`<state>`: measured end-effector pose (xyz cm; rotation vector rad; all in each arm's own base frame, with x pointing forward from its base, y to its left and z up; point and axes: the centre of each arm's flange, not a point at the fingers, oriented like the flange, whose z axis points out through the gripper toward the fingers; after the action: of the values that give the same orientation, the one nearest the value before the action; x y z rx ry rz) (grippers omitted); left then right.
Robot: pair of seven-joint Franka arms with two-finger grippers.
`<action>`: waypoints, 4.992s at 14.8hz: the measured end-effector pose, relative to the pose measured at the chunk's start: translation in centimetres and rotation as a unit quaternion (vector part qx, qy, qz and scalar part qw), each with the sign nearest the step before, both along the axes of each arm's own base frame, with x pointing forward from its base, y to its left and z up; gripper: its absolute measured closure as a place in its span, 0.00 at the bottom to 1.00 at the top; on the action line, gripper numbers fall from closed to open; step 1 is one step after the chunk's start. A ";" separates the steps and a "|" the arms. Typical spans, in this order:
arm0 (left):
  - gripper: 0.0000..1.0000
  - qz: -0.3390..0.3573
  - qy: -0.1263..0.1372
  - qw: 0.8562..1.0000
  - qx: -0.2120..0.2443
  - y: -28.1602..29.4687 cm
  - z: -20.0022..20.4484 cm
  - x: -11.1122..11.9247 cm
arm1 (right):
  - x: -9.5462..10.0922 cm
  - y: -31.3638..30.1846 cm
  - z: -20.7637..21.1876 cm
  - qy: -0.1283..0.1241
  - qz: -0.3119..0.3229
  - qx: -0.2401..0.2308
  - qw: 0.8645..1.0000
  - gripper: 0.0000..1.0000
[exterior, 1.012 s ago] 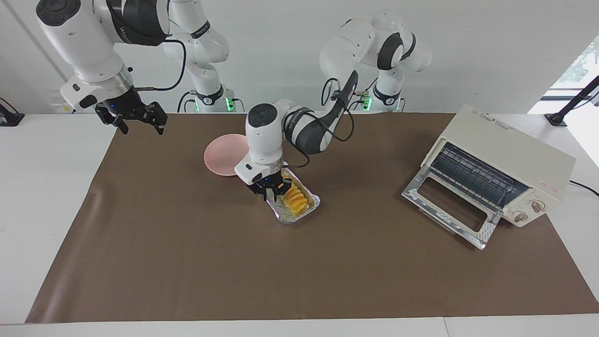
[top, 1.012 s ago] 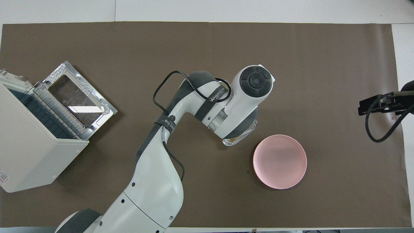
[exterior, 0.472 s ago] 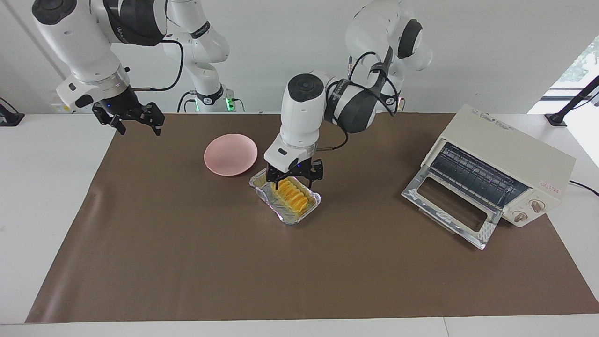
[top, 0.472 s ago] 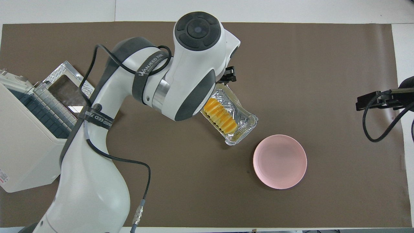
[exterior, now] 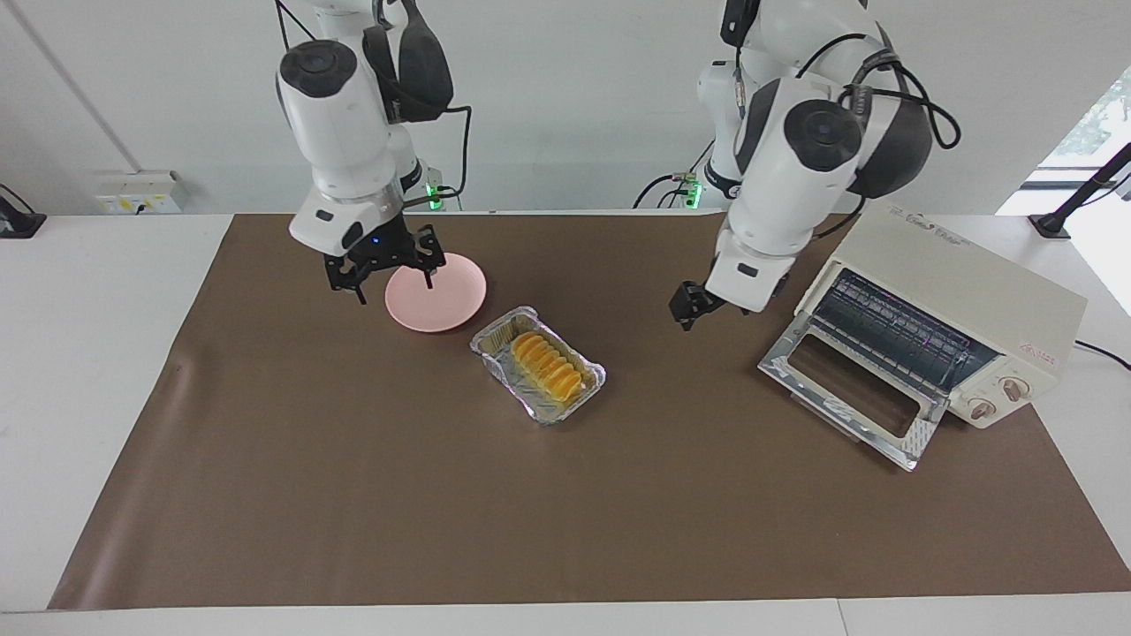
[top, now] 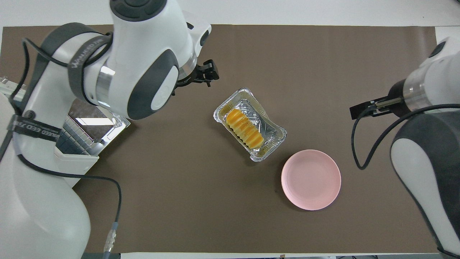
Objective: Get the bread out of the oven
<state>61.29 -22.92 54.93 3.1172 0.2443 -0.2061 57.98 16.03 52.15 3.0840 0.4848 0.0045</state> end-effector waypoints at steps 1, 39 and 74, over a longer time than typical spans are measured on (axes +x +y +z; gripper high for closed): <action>0.00 -0.022 0.011 1.000 -0.004 3.6 0.4 0.4 | 1.0 1.2 -2.0 0.003 0.008 0.001 1.000 0.00; 0.00 -0.148 0.054 0.988 -0.010 17.6 3.4 -8.1 | 7.9 0.3 -16.9 -0.026 -0.013 0.047 0.998 0.98; 0.00 -0.147 0.050 0.988 -0.010 17.7 3.7 -8.2 | 7.0 -6.0 -21.1 -0.004 -0.039 0.027 0.999 0.02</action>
<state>53.13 -5.23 58.60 3.1116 -0.2179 -0.3632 64.94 10.08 31.03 3.1528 0.3709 0.0307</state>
